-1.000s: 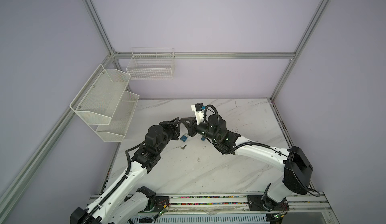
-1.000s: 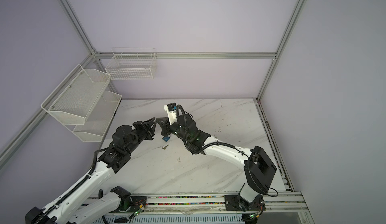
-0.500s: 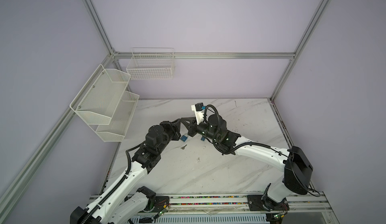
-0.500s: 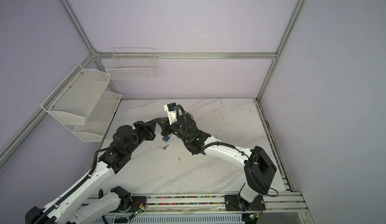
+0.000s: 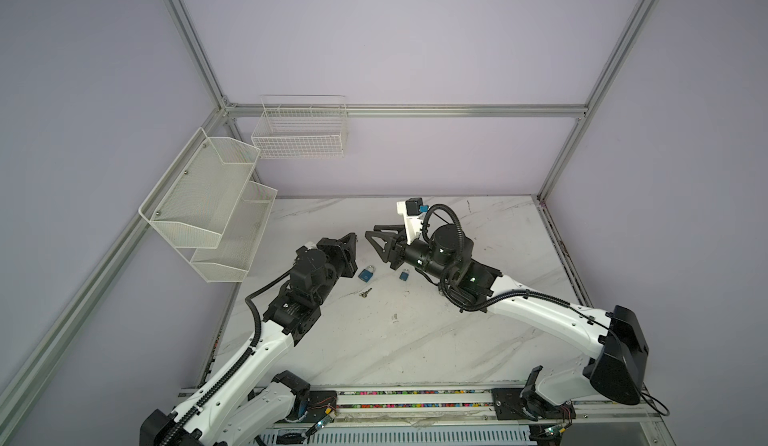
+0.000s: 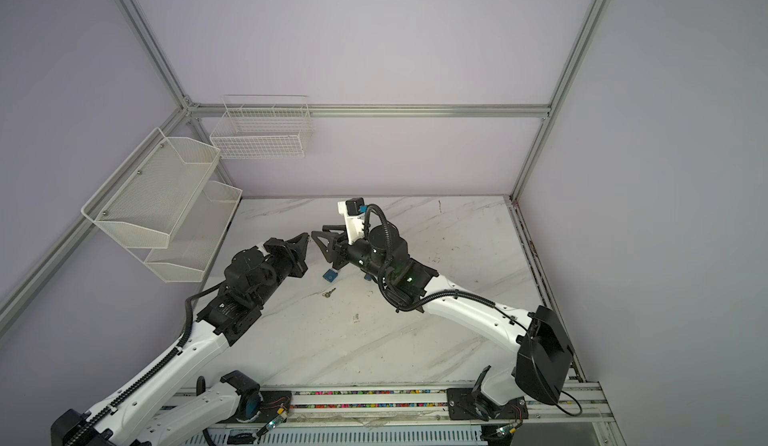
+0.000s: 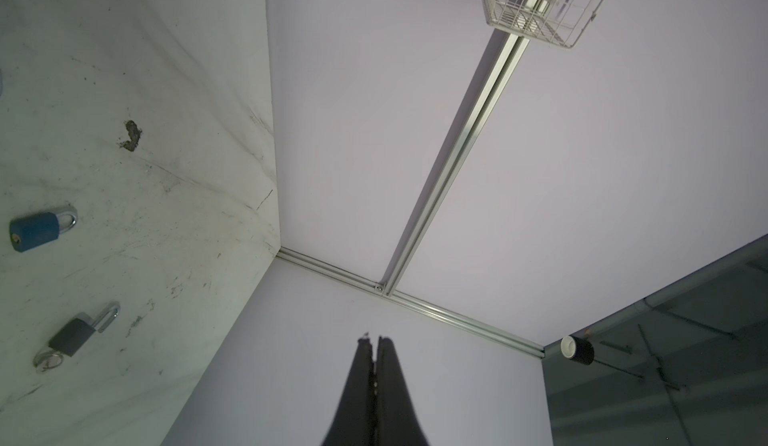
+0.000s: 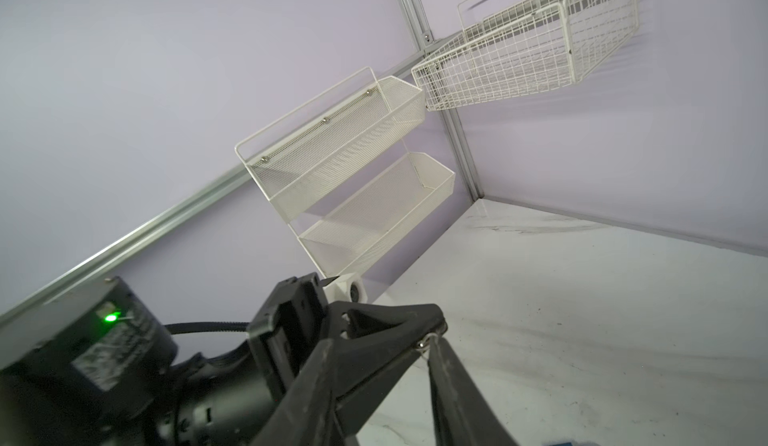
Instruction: Unlock with the key
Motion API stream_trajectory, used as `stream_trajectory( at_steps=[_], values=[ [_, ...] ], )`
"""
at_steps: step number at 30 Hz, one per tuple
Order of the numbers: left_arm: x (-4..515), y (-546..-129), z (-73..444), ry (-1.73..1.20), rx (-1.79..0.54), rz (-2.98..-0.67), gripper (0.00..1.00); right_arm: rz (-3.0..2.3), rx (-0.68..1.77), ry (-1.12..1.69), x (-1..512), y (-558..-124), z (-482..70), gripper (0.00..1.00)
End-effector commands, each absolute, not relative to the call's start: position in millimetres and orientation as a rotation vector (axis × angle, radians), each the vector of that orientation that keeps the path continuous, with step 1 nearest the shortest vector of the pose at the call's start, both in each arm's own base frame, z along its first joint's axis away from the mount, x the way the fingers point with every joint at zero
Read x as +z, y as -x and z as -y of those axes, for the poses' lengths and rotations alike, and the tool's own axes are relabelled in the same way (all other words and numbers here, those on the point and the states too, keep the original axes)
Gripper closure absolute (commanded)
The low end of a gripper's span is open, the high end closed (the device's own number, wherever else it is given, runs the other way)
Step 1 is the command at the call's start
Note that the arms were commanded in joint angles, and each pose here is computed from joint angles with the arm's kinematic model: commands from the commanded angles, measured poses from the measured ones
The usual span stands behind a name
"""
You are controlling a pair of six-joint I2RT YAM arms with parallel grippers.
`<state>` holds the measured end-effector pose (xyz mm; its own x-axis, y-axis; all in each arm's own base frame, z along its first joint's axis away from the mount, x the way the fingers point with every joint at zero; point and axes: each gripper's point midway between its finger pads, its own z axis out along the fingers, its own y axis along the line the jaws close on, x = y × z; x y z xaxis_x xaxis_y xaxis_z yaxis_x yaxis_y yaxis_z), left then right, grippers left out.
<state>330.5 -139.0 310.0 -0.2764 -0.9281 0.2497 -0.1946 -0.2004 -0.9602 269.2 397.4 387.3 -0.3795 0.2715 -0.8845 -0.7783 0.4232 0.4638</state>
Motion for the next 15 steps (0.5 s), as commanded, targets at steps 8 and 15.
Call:
stream_trajectory(
  at_steps=[8, 15],
  values=[
    [401.3, -335.5, 151.8, 0.646, -1.271, -1.477, 1.0, -1.776, 1.607, 0.342, 377.1, -277.8, -358.8, 0.54],
    [437.9, -328.6, 180.9, 0.161, -1.06, -1.532, 1.0, -1.772, 1.691, 0.355, 374.8, -279.2, -362.2, 0.53]
  ],
)
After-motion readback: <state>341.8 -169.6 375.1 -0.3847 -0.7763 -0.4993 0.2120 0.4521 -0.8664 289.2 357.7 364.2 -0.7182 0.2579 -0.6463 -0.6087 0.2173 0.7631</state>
